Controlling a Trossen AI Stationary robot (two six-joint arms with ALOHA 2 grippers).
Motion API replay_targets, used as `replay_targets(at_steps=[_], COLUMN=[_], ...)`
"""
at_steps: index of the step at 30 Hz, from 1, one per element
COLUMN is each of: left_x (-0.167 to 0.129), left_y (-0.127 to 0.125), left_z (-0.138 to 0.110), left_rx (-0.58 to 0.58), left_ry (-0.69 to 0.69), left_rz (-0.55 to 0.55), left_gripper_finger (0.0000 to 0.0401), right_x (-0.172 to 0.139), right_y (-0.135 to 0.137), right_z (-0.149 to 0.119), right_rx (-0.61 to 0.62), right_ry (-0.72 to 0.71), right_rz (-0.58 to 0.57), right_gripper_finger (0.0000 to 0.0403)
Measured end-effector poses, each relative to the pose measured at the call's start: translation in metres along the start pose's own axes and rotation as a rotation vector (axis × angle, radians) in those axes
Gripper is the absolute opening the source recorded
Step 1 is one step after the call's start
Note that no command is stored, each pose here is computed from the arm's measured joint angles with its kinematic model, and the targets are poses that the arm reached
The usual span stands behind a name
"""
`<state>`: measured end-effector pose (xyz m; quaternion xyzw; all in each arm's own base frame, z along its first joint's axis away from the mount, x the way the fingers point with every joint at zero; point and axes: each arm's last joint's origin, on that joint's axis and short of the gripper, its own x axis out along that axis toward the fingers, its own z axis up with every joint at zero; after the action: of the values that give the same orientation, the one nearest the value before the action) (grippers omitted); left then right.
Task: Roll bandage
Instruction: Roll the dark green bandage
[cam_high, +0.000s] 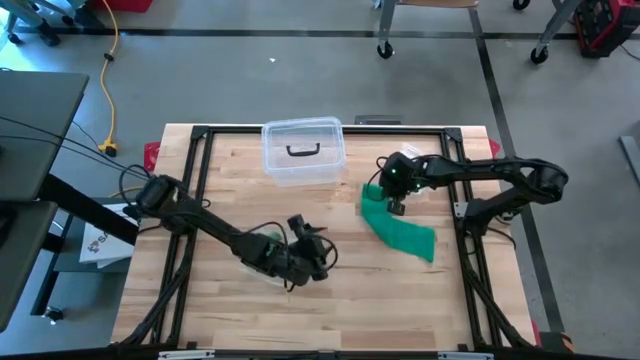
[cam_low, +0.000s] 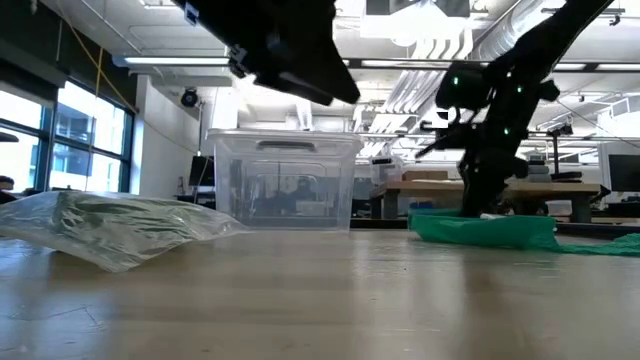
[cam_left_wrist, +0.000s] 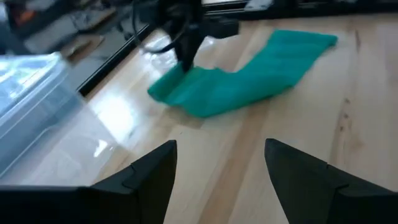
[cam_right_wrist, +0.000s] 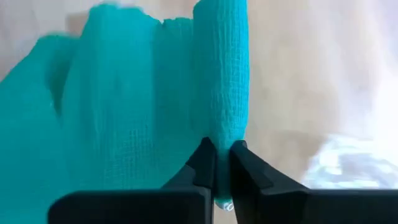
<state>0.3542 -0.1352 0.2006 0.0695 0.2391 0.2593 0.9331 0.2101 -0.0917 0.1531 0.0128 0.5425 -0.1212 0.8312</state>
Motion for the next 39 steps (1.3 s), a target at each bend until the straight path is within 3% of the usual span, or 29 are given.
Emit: replay_targets(at_steps=[7, 17, 27, 39], left_x=[-0.015, -0.019, -0.014, -0.009], left_y=[0.03, 0.051, 0.062, 0.068], left_z=[0.012, 0.025, 0.045, 0.05], left_rx=[-0.115, -0.386, -0.377, -0.375], left_ry=[0.014, -0.205, -0.361, -0.393], left_rz=[-0.036, -0.19, -0.206, -0.254], left_gripper_finger=[0.0239, 0.0239, 0.0239, 0.0239], right_x=[-0.049, -0.12, -0.144, -0.151], right_y=[0.035, 0.11, 0.156, 0.179], right_z=[0.019, 0.031, 0.051, 0.077], right_rx=[-0.111, -0.377, -0.555, -0.668], right_ry=[-0.165, -0.465, -0.515, -0.479], right_rz=[-0.186, -0.334, -0.429, -0.482], right_gripper_finger=[0.0015, 0.0016, 0.0016, 0.0016])
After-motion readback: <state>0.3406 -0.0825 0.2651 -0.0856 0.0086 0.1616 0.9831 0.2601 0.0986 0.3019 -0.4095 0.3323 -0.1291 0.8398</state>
